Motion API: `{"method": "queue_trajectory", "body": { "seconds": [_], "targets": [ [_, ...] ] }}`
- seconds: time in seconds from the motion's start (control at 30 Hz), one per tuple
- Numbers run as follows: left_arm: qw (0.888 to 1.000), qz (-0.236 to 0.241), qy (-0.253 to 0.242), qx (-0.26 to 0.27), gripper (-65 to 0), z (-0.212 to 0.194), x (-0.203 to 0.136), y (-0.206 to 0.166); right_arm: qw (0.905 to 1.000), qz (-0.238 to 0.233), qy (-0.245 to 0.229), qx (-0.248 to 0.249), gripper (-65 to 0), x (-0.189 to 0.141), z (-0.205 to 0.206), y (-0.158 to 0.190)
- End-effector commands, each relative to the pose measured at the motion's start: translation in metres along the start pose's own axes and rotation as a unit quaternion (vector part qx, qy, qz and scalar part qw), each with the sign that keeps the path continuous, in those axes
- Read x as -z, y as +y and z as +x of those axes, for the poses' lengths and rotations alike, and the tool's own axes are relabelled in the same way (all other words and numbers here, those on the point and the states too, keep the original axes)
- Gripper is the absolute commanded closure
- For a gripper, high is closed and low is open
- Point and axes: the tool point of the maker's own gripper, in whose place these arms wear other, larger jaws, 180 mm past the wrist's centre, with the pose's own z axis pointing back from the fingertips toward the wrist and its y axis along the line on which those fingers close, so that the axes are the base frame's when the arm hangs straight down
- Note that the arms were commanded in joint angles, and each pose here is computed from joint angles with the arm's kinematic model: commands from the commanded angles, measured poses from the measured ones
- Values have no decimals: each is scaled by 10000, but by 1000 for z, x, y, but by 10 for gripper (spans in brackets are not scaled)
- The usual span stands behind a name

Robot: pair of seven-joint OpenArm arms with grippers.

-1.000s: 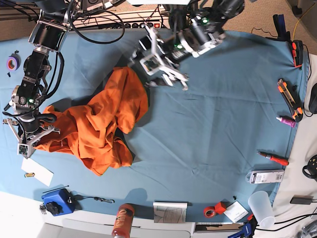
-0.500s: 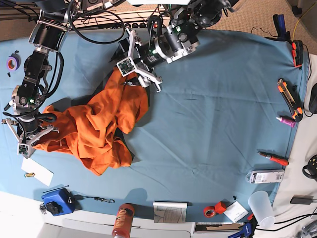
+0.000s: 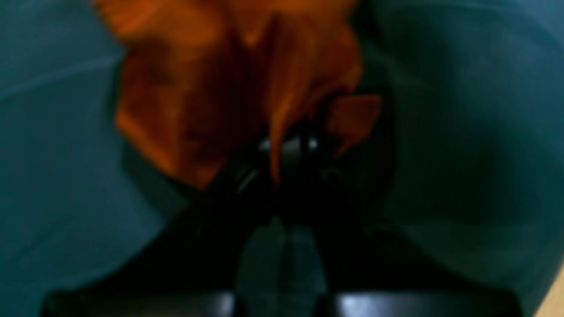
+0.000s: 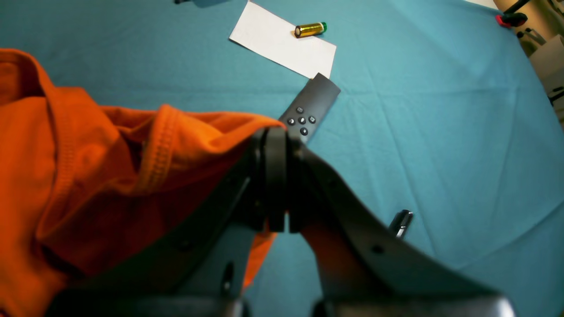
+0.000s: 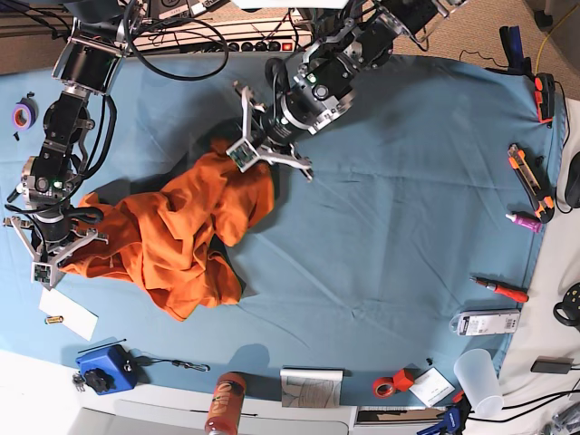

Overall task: Layout the t-shirt on the table in an organized manner, then fold the t-shirt properly
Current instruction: 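Grasp the shirt's other end with the left gripper and pull outward, then release the shirt with the right gripper and reposition it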

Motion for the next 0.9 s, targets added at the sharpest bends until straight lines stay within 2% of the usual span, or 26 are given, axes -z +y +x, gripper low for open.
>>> {"method": "queue_trajectory", "body": {
  "seconds": [0.0, 0.07, 0.17, 0.3, 0.47, 0.6, 0.63, 0.7, 0.8, 0.87],
  "targets": [
    [9996, 99, -249, 3, 0, 22, 1, 7, 9992, -62, -384, 59, 0, -3, 24, -9],
    [9993, 293, -149, 180, 0, 25, 1, 20, 9989, 57, -417, 181, 0, -3, 25, -4],
    [9916, 1151, 76, 577, 0, 31, -3, 60, 9987, 214, -435, 155, 0, -3, 26, 1],
    [9655, 2424, 415, 852, 0, 43, -24, 122, 9982, 292, -492, 156, 0, -3, 28, 4],
    [9421, 3225, 406, 818, 0, 49, -57, 189, 9958, 535, -692, 265, 0, -4, 41, 12],
    [9127, 4015, 514, 563, 0, 38, -101, 258, 9940, 592, -858, 334, 0, -4, 56, 12],
    [9087, 4118, 544, 414, 0, 33, -111, 272, 9933, 619, -902, 382, 0, -5, 59, 12],
    [9117, 4063, 601, 104, 0, 21, -124, 289, 9912, 700, -1003, 503, 0, -5, 68, 14],
    [9268, 3692, 641, -252, 0, 8, -131, 298, 9892, 894, -991, 601, 0, 0, 73, 20],
    [9272, 3644, 742, -439, 0, 0, -137, 303, 9888, 1037, -871, 634, 0, 3, 68, 27]
  ]
}}
